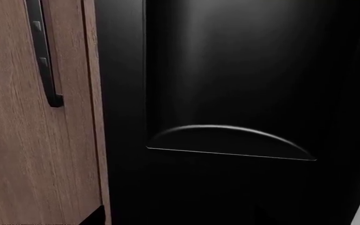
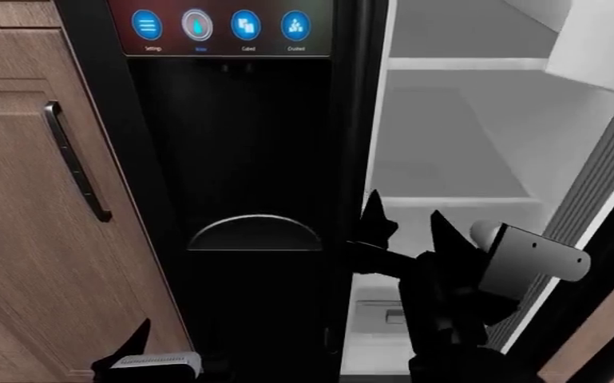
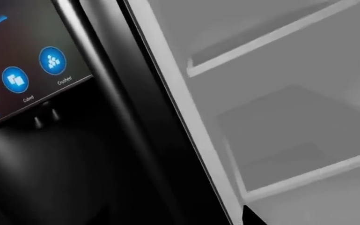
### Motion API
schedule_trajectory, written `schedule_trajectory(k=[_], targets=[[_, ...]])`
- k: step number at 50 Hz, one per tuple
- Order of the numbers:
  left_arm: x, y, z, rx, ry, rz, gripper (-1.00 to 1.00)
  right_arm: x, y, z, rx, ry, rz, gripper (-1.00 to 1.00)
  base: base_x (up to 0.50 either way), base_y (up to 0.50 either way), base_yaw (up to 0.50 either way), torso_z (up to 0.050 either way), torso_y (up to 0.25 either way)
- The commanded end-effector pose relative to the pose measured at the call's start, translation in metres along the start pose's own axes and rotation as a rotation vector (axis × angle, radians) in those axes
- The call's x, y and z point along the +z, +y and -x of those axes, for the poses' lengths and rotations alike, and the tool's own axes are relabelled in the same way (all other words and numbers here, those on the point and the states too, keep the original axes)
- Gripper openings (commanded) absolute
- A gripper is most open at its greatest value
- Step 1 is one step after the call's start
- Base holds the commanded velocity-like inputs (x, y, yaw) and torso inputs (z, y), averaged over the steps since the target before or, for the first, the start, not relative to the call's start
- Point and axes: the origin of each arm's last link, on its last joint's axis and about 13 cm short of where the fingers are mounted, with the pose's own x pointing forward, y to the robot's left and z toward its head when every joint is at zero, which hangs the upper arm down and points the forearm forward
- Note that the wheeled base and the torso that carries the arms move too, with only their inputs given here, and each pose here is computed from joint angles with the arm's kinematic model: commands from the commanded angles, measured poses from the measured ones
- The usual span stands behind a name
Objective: Open the fridge door
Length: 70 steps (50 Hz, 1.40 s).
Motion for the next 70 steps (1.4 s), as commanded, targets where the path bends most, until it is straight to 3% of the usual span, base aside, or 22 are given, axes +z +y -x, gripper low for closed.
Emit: schedule_trajectory(k=[1, 19, 30, 48, 70], targets=[[-0.002, 0.0, -0.001, -0.01, 0.005, 0.006, 1.0, 0.04, -0.095, -0.059, -0.497, -0.245, 0.202, 1.0, 0.0, 0.0, 0.0, 0.011, 0.0], [-0.003, -0.003, -0.003, -0.033, 0.011, 0.003, 1.0, 0.063, -0.122, -0.052, -0.779, -0.406, 0.388, 1.0, 0.0, 0.0, 0.0, 0.004, 0.002], [-0.003, -0.003, -0.004, -0.039, 0.011, 0.005, 1.0, 0.068, -0.141, -0.052, -0.894, -0.466, 0.459, 1.0, 0.0, 0.0, 0.0, 0.001, 0.0], [-0.003, -0.004, -0.003, -0.045, 0.009, 0.005, 1.0, 0.075, -0.182, -0.055, -1.043, -0.491, 0.516, 1.0, 0.0, 0.0, 0.0, 0.0, 0.0], [-0.005, -0.003, -0.004, -0.046, 0.014, 0.009, 1.0, 0.09, -0.24, -0.062, -1.354, -0.528, 0.571, 1.0, 0.0, 0.0, 0.0, 0.0, 0.0]])
